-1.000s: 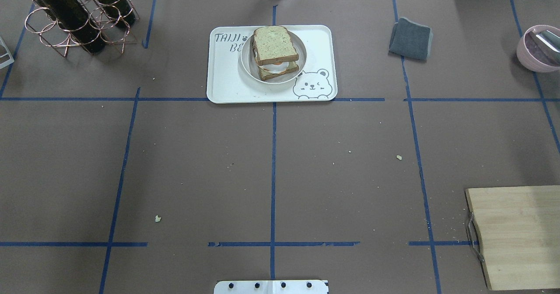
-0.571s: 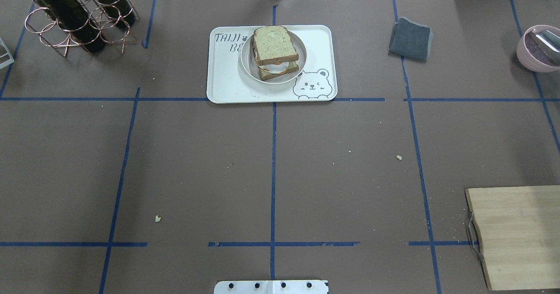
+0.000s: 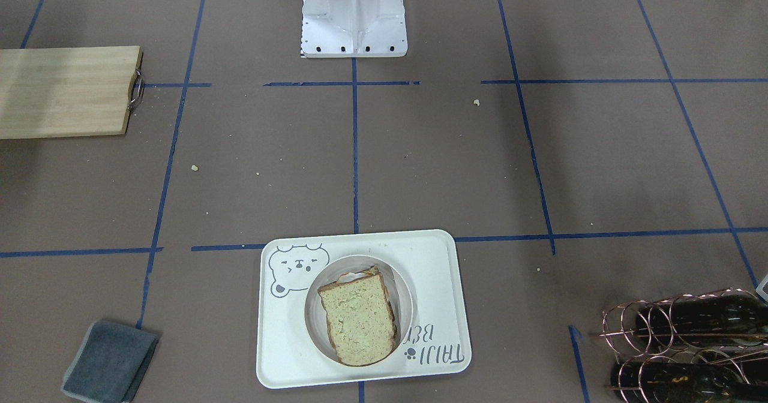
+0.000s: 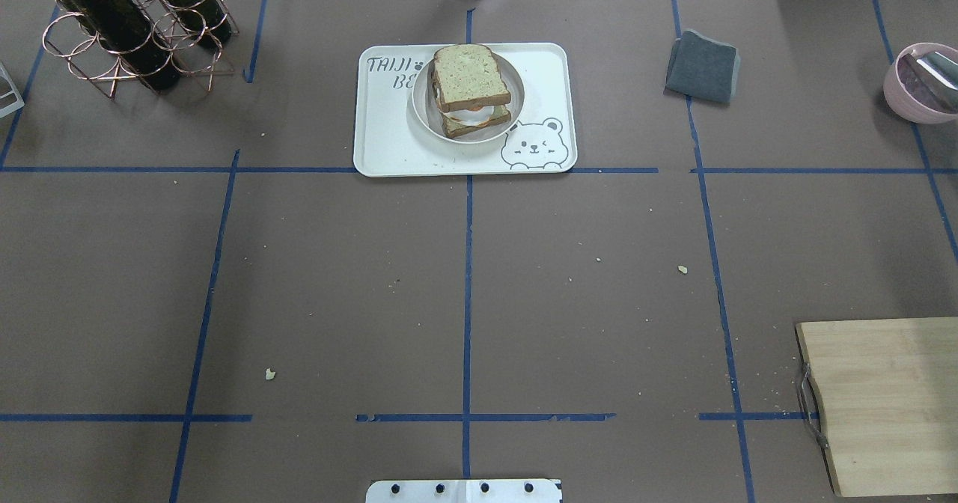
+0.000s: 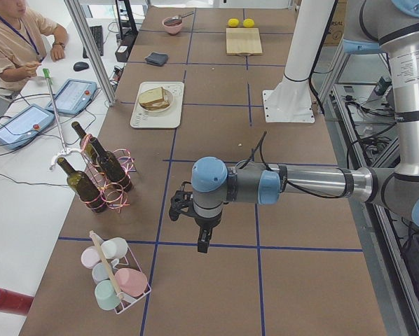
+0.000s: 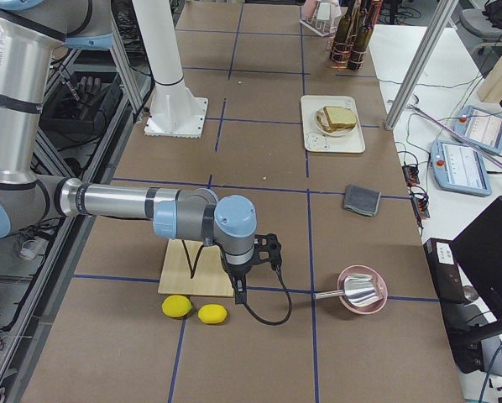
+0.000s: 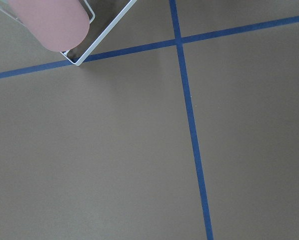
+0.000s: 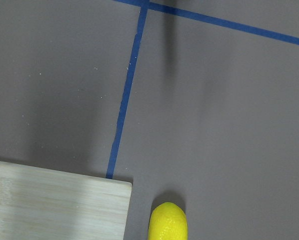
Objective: Make sandwich and place on tray
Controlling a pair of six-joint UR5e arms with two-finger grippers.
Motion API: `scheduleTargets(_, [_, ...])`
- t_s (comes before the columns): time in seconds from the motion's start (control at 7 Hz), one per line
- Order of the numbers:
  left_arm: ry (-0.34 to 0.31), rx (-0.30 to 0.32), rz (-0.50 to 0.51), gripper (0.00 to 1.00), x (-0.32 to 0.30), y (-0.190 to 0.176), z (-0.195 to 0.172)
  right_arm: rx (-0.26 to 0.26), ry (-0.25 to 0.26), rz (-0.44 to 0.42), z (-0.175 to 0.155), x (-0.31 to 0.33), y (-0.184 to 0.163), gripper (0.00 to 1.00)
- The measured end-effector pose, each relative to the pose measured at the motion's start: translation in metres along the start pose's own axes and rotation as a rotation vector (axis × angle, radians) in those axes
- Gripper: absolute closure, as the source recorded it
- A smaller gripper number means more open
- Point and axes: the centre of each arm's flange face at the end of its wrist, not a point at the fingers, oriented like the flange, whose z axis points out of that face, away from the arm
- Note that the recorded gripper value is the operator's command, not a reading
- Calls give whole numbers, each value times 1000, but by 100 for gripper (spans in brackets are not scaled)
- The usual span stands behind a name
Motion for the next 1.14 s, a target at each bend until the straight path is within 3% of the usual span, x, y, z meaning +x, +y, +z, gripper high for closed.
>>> scheduleTargets(1.14, [10, -12, -7, 0, -1, 3, 4, -7, -16, -54, 4, -5, -2, 0])
